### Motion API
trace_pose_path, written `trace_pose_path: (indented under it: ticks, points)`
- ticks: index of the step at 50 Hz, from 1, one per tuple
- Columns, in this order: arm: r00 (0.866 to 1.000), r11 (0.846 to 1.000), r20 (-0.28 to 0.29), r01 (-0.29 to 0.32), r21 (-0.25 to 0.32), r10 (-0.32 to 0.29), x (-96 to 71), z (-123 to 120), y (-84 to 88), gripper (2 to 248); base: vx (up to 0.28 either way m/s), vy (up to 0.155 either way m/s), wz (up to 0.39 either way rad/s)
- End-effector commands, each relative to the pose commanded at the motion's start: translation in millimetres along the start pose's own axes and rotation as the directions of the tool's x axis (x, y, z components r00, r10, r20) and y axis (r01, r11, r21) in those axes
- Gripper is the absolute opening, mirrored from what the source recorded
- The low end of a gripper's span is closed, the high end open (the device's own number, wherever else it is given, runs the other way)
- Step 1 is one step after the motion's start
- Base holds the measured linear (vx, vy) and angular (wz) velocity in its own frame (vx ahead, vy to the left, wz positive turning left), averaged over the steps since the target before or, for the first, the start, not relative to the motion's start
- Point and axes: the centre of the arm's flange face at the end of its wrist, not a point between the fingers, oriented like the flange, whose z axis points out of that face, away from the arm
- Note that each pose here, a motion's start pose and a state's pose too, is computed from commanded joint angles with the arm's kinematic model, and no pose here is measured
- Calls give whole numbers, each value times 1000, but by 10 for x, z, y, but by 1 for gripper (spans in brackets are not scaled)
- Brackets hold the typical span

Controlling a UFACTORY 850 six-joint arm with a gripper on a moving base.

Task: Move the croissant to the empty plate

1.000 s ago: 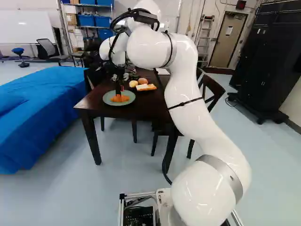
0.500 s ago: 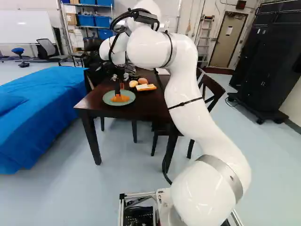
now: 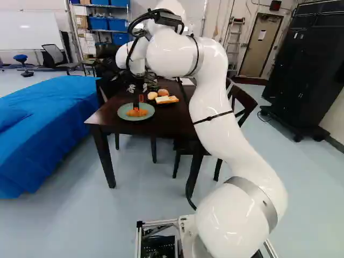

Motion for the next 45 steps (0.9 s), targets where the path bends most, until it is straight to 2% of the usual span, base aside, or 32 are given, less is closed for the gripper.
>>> trace_pose_path:
  ticks: [9, 45]
  points:
    - [1000, 1000, -5, -8, -9, 7, -73, -125, -14, 247, 0, 0, 0]
    - [999, 999, -51, -17, -49, 15, -158, -695, -207, 247, 0, 0, 0]
